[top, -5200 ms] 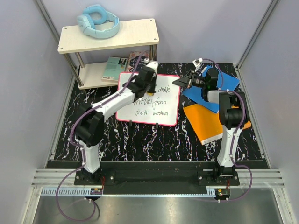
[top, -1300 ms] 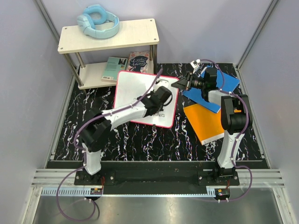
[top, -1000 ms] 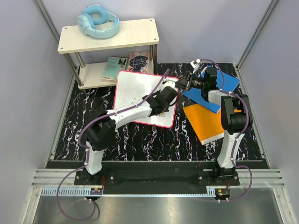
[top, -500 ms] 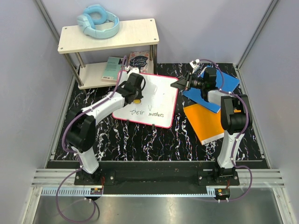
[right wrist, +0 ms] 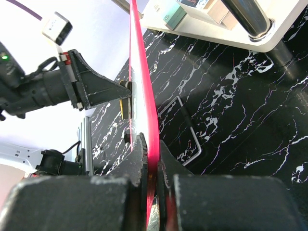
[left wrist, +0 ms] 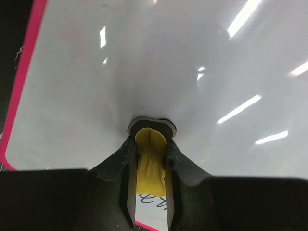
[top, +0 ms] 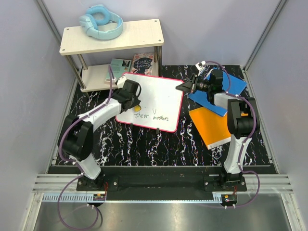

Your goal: Erase the whiteboard

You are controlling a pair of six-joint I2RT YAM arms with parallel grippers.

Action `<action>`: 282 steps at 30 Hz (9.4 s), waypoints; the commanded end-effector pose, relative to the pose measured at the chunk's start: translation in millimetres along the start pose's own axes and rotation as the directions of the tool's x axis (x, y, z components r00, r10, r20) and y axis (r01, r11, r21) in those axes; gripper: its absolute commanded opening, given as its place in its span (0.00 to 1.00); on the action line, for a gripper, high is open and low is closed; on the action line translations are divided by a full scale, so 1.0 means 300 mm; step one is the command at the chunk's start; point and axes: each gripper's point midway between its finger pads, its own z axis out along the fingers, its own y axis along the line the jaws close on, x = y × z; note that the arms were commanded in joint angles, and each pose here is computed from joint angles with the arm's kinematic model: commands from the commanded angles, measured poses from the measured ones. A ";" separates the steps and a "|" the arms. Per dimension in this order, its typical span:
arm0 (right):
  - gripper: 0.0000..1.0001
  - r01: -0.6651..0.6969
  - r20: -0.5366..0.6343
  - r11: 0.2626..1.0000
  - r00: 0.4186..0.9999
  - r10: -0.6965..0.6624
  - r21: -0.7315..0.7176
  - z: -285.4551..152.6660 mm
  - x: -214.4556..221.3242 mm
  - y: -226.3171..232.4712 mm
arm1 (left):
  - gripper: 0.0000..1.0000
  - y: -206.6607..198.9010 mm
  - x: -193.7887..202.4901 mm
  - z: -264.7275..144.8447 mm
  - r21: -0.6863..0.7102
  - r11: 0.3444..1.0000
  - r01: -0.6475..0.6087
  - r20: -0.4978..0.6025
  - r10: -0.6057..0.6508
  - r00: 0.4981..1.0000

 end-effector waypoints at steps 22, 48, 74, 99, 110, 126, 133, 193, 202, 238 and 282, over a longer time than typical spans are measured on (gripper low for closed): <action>0.00 0.190 -0.077 0.967 0.976 -0.205 -0.173 0.047 0.075 0.143 | 0.00 -0.283 0.406 0.053 0.196 0.885 -0.422 -0.081 0.443 0.893; 0.00 0.197 -0.071 0.966 0.975 -0.212 -0.167 0.043 0.071 0.144 | 0.00 0.217 0.171 0.046 -0.303 0.947 -0.104 0.022 0.116 0.993; 0.00 0.203 -0.069 0.964 0.974 -0.217 -0.170 0.042 0.070 0.154 | 0.00 -0.066 0.444 0.080 -0.032 0.967 -0.252 -0.085 0.248 0.965; 0.00 0.201 -0.073 0.964 0.974 -0.216 -0.175 0.046 0.075 0.155 | 0.00 -0.448 0.343 -0.015 0.178 0.928 -0.328 0.130 0.308 0.942; 0.00 0.198 -0.075 0.964 0.974 -0.214 -0.177 0.048 0.077 0.155 | 0.00 -0.252 0.158 -0.018 0.097 0.949 -0.299 0.150 0.284 0.947; 0.00 0.201 -0.074 0.963 0.973 -0.217 -0.178 0.049 0.074 0.160 | 0.27 -0.060 0.439 -0.214 0.270 0.885 -0.379 -0.199 0.436 0.878; 0.00 0.200 -0.074 0.964 0.974 -0.215 -0.176 0.049 0.074 0.159 | 0.42 0.063 0.559 -0.248 0.193 0.891 -0.412 -0.384 0.455 0.804; 0.00 0.194 -0.088 0.962 0.973 -0.214 -0.194 0.065 0.090 0.169 | 0.00 0.050 0.022 -0.017 -0.009 0.979 -0.205 0.138 0.204 0.969; 0.00 0.198 -0.086 0.961 0.972 -0.218 -0.193 0.065 0.086 0.172 | 0.00 0.005 0.256 -0.026 0.071 0.981 -0.181 0.040 0.179 0.983; 0.00 0.200 -0.087 0.959 0.971 -0.221 -0.201 0.067 0.092 0.180 | 0.00 0.094 0.105 -0.050 -0.020 1.000 0.014 0.194 -0.010 0.981; 0.00 0.199 -0.087 0.960 0.972 -0.219 -0.199 0.069 0.091 0.177 | 0.00 -0.565 0.426 -0.196 0.318 0.841 -0.437 0.235 0.377 0.896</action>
